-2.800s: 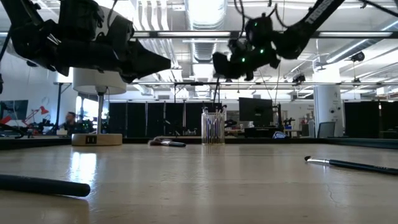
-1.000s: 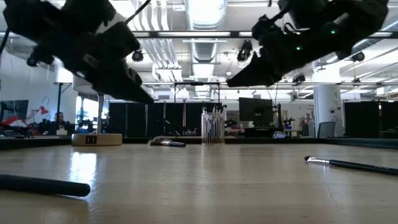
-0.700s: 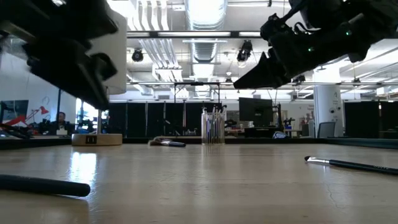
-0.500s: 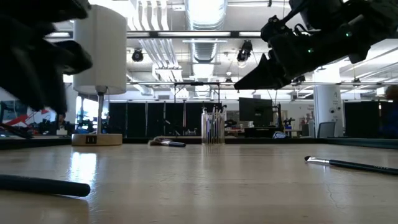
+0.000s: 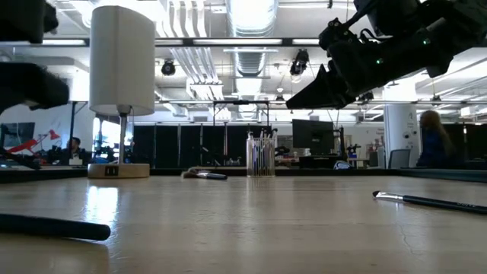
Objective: Put items in baskets/containers
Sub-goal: Put the powder brush into the gold container
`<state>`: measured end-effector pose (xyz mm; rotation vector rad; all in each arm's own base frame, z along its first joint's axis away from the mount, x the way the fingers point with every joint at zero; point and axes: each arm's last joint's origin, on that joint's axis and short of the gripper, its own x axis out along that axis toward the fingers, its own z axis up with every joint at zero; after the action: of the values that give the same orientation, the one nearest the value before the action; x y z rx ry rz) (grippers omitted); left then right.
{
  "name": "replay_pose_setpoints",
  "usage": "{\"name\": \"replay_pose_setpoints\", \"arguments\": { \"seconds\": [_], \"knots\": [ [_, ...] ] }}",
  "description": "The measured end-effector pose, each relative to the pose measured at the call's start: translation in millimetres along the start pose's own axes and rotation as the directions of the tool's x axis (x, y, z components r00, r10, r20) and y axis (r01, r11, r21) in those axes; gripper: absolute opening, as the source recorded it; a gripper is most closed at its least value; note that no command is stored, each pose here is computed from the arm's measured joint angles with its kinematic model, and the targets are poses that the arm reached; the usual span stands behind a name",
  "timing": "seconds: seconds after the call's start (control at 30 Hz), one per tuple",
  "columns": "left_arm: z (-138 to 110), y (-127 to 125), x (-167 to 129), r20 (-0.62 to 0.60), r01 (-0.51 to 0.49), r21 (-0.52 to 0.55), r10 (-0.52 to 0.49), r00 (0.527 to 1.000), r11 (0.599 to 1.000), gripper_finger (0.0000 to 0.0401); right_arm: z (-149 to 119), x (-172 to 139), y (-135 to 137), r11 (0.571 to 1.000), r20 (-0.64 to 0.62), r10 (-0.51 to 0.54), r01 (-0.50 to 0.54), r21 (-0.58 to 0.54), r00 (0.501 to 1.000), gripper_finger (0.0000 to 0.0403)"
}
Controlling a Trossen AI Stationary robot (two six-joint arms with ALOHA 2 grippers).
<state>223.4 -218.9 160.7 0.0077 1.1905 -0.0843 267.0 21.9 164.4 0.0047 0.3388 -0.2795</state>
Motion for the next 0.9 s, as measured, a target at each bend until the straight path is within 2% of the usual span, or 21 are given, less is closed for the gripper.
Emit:
{"name": "replay_pose_setpoints", "arguments": {
  "seconds": [0.17,0.43,0.63,0.9],
  "knots": [
    [0,2,8,-0.061,0.028,-0.034,-0.030,0.998,0.999,0.0131,0,0,0,1.000,0.001,0.000,0.000,0.000,1.000,0.0013],
    [5,7,12,-0.075,0.030,-0.074,-0.035,0.997,0.997,0.0120,0,0,0,1.000,0.000,0.003,-0.003,0.000,1.000,0.0013],
    [7,10,13,-0.071,0.027,-0.088,-0.033,0.997,0.996,0.0081,-1,0,0,1.000,-0.001,0.003,-0.003,-0.001,1.000,0.0013],
    [7,9,24,-0.053,-0.011,-0.080,0.007,0.999,0.997,0.0008,-1,0,0,1.000,-0.001,0.003,-0.003,-0.001,1.000,0.0013]
  ]
}}
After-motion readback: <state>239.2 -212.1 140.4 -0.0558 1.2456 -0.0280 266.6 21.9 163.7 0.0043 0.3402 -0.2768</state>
